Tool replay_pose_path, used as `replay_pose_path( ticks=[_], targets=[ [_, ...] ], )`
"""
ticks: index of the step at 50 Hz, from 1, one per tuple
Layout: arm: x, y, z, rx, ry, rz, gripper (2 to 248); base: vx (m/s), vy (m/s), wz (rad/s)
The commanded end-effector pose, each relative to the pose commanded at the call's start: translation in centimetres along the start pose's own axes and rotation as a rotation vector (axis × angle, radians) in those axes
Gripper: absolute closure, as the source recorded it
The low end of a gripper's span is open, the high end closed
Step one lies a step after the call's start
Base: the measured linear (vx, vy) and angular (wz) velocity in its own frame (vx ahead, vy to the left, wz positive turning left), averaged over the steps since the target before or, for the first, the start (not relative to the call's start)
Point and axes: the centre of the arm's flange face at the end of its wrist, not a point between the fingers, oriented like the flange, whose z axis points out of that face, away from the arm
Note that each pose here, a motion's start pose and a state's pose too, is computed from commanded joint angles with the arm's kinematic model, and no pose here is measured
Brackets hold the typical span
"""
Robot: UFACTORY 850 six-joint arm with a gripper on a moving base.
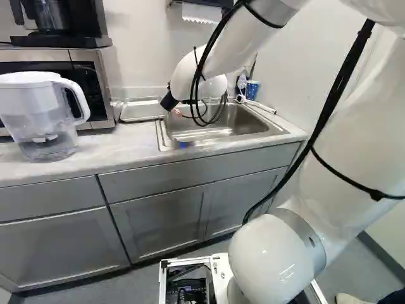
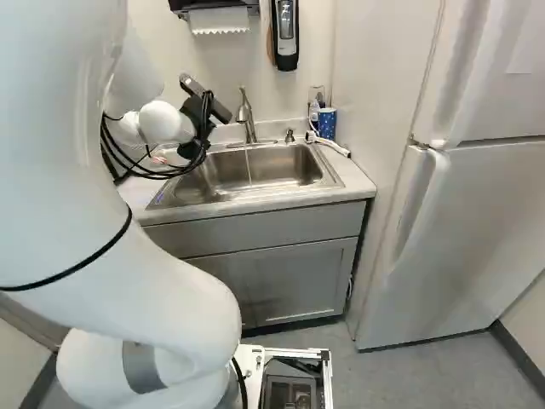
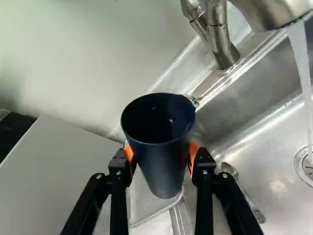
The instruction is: Rinse the cup and place it in the tray
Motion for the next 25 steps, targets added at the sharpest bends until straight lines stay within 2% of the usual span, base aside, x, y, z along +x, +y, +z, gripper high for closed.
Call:
replay_pose_path(
  ticks=[25],
  targets=[
    [0.0, 0.0, 0.0, 0.0, 0.0, 0.261, 126, 0.0, 0.0, 0.0]
  ],
)
